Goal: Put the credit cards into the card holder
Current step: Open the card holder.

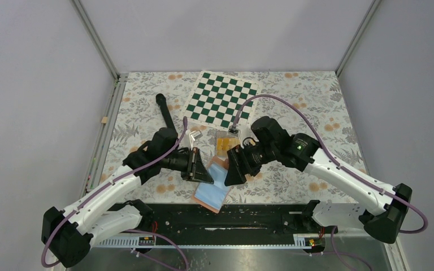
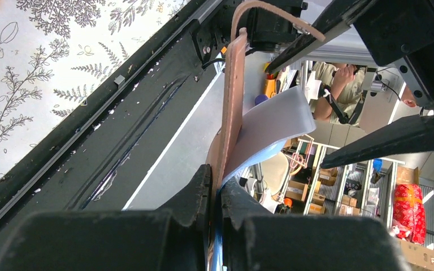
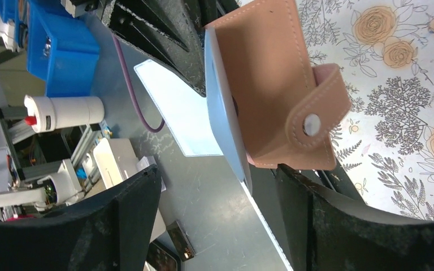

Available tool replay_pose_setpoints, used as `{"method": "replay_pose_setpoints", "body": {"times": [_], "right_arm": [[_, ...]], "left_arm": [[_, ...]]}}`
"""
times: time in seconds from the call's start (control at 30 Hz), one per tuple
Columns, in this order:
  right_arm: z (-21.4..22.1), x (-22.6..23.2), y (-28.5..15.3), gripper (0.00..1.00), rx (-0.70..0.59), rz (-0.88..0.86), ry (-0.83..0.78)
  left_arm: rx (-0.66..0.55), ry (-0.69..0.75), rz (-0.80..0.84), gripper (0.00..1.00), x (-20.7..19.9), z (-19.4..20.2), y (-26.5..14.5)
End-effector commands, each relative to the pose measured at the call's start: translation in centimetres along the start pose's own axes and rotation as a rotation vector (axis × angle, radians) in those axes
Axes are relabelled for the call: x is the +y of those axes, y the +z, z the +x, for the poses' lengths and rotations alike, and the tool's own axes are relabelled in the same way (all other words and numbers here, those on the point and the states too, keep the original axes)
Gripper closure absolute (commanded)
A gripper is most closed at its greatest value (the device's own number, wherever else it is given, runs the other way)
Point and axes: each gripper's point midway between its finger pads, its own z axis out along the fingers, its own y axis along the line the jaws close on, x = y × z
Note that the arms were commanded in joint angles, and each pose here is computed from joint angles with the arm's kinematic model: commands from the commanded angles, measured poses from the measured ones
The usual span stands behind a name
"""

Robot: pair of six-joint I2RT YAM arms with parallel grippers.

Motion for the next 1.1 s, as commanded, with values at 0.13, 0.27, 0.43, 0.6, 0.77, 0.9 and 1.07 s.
{"method": "replay_pose_setpoints", "body": {"times": [0.13, 0.27, 0.43, 0.6, 0.77, 0.9, 1.07], "right_arm": [[-0.5, 1.7, 1.7, 0.35, 0.044, -0.018, -0.077], [-0.9, 1.6, 2.1, 0.62, 0.047, -0.006, -0.083], [-1.0, 0.7, 2.2, 1.00, 0.040, 0.048, -0.062], [-1.9, 0.1, 1.3, 1.00, -0.022, 0.081, -0.007], [-3.4, -0.3, -0.1, 1.00, -0.113, -0.008, 0.123], [-3.6, 0.0, -0.6, 1.00, -0.131, -0.100, 0.196], [-2.9, -0.8, -0.1, 1.00, -0.110, -0.111, 0.250]], "left_arm": [[0.022, 0.068, 0.066, 1.00, -2.3, 0.0, -0.2], [0.016, 0.074, 0.068, 1.00, -2.3, 0.1, -0.4], [0.010, 0.083, 0.104, 0.91, -2.7, 0.4, -0.5], [0.036, 0.088, 0.114, 0.74, -2.0, 1.5, -0.5], [0.053, 0.085, 0.121, 0.71, -1.1, 2.3, -0.4], [0.055, 0.082, 0.125, 0.80, -0.9, 2.4, -0.2], [0.016, 0.103, 0.108, 1.00, -1.4, 1.4, -0.3]]}}
